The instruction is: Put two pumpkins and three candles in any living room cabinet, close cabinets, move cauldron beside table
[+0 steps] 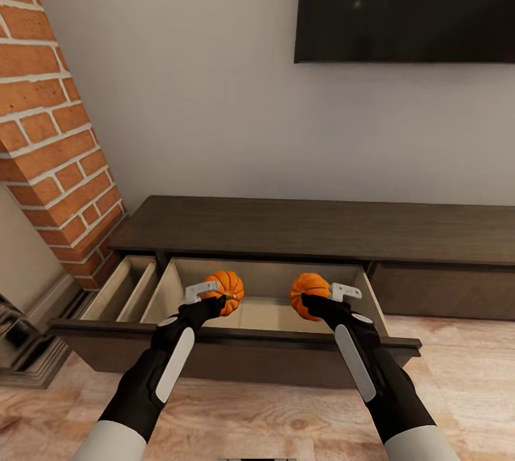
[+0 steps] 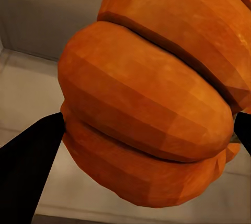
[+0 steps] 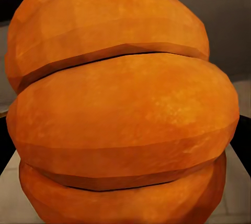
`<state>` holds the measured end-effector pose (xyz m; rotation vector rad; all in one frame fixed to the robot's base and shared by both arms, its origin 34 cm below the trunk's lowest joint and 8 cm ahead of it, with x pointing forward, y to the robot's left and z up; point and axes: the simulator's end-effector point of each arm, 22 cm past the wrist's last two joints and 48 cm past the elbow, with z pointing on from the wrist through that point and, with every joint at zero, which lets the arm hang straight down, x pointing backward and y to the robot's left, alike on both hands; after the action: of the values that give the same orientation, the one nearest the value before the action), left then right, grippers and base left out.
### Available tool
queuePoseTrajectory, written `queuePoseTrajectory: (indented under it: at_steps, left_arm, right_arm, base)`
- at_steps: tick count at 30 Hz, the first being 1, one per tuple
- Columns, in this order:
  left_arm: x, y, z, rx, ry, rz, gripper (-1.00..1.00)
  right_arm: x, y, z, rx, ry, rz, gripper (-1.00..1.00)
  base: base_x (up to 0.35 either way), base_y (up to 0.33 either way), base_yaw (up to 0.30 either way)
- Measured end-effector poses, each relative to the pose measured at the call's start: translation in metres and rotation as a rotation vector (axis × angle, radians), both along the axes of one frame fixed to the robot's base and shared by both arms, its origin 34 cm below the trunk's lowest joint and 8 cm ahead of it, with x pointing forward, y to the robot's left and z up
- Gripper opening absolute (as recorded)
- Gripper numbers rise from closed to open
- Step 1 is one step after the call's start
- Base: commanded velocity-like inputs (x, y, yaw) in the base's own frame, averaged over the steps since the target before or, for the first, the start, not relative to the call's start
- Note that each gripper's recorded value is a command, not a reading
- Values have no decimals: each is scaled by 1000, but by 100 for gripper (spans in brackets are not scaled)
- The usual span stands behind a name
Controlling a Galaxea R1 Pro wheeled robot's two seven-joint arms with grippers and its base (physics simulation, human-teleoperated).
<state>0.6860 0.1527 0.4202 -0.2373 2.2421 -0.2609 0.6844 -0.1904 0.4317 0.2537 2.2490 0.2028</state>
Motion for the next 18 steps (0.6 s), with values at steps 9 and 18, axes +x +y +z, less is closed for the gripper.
queuePoseTrajectory:
  at_steps: [9,18]
  left_arm:
    - [0,-2,0,-1,0,-4,-100]
    - [-2,-16,2,6,-7,-39,-100]
  right_arm:
    - [-3,-20,-4,-51,26,-72,-100]
    - [-3,-21,-5,-54,26,-79,-100]
  base:
    - [0,0,0]
    - [0,0,0]
